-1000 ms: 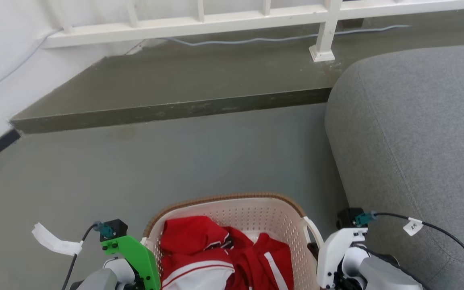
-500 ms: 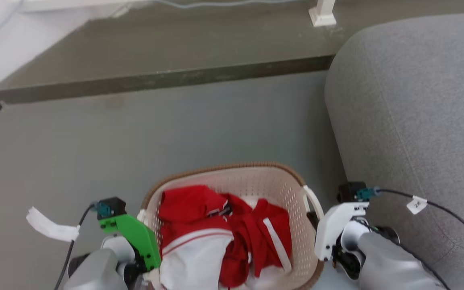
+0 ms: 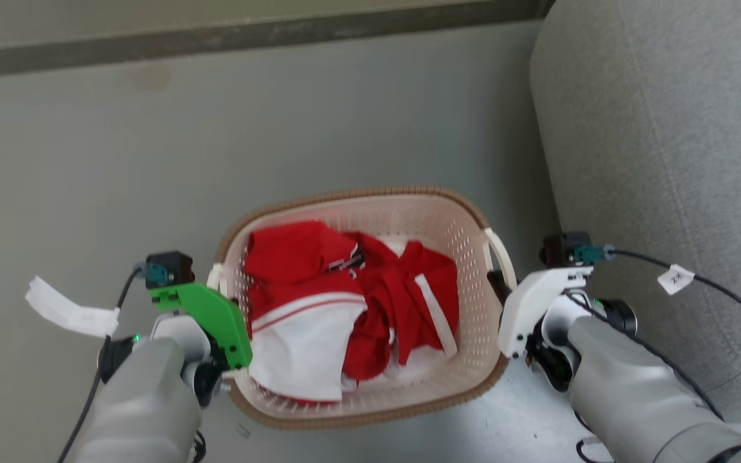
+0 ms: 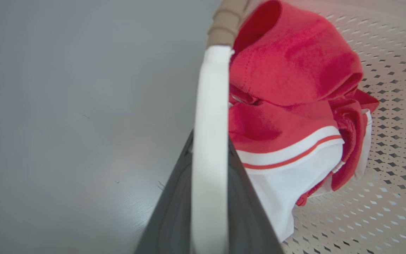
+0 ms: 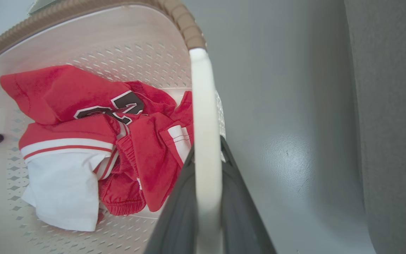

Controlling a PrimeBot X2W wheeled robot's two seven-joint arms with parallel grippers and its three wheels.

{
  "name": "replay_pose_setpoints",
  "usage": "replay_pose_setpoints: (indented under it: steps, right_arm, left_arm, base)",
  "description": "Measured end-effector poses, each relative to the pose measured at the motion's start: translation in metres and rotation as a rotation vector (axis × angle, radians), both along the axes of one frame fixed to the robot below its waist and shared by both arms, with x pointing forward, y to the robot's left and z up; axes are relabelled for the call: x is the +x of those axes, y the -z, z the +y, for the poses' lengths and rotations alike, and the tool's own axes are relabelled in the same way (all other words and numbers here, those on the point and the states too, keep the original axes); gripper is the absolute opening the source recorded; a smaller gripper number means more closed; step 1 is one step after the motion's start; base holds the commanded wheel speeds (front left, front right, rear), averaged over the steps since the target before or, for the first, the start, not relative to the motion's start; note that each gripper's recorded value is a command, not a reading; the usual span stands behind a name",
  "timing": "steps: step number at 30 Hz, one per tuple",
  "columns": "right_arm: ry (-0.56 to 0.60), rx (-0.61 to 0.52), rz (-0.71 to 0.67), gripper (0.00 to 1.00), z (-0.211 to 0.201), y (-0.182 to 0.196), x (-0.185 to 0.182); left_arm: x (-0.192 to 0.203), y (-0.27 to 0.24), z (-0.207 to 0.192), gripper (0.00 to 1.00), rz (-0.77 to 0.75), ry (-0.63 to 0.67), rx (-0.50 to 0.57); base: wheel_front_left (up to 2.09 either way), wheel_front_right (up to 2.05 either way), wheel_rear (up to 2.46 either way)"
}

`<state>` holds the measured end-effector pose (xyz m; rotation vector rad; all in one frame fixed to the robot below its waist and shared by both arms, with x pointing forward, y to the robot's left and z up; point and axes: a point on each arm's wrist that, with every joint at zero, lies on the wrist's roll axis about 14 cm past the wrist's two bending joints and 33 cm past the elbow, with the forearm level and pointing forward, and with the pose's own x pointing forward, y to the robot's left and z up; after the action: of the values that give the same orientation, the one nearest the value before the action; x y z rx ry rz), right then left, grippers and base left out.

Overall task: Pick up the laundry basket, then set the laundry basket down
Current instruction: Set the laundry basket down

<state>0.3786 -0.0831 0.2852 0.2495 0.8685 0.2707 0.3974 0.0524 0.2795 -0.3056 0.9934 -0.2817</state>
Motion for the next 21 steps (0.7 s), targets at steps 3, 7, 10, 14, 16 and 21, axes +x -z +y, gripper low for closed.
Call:
replay_pose_setpoints:
  steps: [3, 7, 10, 14, 16, 21]
  right_arm:
    - [0.002, -0.009, 0.001, 0.0, -0.001, 0.007, 0.009]
    - [0.005, -0.007, 0.013, 0.0, -0.001, 0.021, 0.019]
    - [0.009, -0.005, 0.027, 0.0, -0.002, 0.031, 0.024]
    - [0.01, -0.004, 0.045, 0.0, -0.002, 0.045, 0.028]
    - [0.009, -0.005, 0.055, 0.0, -0.002, 0.052, 0.031]
    - [0.004, -0.003, 0.079, 0.0, -0.001, 0.07, 0.036]
  left_arm:
    - [0.01, 0.007, -0.001, 0.0, -0.002, 0.002, 0.0]
    - [0.025, 0.021, -0.002, 0.0, 0.003, 0.008, 0.006]
    - [0.032, 0.031, -0.003, 0.0, 0.009, 0.008, 0.007]
    - [0.041, 0.045, -0.003, 0.0, 0.021, 0.006, 0.011]
    - [0.044, 0.052, -0.003, 0.0, 0.024, 0.008, 0.015]
    - [0.047, 0.073, -0.003, 0.0, 0.048, 0.01, 0.02]
  base:
    - [0.0, 0.0, 0.0]
    - [0.0, 0.0, 0.0]
    - [0.0, 0.0, 0.0]
    - [0.0, 0.0, 0.0]
    - [0.0, 0.0, 0.0]
    - [0.0, 0.0, 0.0]
